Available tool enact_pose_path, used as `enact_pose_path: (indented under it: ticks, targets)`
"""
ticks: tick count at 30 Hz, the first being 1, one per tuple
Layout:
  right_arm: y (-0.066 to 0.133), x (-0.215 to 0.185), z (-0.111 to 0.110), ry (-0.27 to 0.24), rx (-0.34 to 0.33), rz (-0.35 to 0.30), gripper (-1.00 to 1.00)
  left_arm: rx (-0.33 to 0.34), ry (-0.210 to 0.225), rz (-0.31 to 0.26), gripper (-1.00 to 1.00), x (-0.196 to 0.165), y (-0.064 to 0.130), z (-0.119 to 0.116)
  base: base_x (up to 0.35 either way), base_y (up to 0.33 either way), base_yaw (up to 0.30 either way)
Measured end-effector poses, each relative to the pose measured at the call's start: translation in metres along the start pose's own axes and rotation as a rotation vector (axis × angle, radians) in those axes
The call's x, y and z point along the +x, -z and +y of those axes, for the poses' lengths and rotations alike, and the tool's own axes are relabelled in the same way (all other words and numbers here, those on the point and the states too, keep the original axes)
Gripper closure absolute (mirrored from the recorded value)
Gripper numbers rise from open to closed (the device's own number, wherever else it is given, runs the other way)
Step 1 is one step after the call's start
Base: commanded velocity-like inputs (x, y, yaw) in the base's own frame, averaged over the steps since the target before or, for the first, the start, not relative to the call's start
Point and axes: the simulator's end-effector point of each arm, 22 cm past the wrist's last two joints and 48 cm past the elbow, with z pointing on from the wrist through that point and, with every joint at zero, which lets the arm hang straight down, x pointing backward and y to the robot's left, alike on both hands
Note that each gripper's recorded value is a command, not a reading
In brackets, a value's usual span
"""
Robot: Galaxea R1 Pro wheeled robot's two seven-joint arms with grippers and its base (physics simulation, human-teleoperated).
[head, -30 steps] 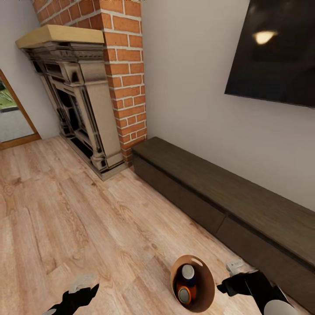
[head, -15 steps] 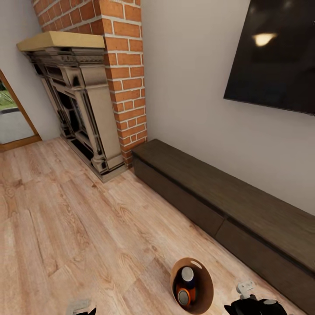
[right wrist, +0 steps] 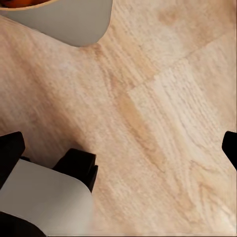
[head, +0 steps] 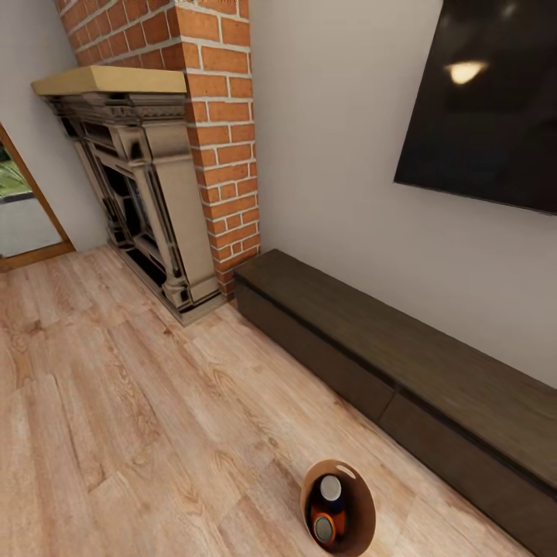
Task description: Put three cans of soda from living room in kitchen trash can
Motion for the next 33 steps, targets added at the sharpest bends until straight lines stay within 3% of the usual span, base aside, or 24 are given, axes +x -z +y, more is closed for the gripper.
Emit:
enact_pose_path:
  ticks: [10,15,16,19,22,27,33]
  targets:
    - [0.026,0.036,0.016,-0.003,0.016,0.000,-1.00,-0.056,-0.004,0.029,-1.00,0.035,0.040,0.015,0.000,0.000,0.000]
    - [0.042,0.065,0.033,-0.019,-0.011,0.030,-1.00,-0.117,-0.009,0.087,-1.00,0.078,0.075,0.032,0.000,0.000,0.000]
    - [0.048,0.081,0.040,-0.028,-0.022,0.048,-1.00,-0.131,-0.016,0.085,-1.00,0.091,0.089,0.037,0.000,0.000,0.000]
    - [0.059,0.097,0.044,-0.044,-0.009,0.063,-1.00,-0.139,-0.024,0.084,-1.00,0.100,0.105,0.041,0.000,0.000,0.000]
    - [0.084,0.151,0.058,-0.083,0.059,0.141,-1.00,-0.150,-0.029,0.083,-1.00,0.124,0.135,0.043,0.000,0.000,0.000]
    - [0.101,0.166,0.063,-0.097,0.074,0.170,-1.00,-0.171,-0.022,0.068,-1.00,0.139,0.167,0.047,0.000,0.000,0.000]
    - [0.120,0.181,0.075,-0.114,0.070,0.206,-1.00,-0.181,-0.019,0.065,-1.00,0.145,0.190,0.048,0.000,0.000,0.000]
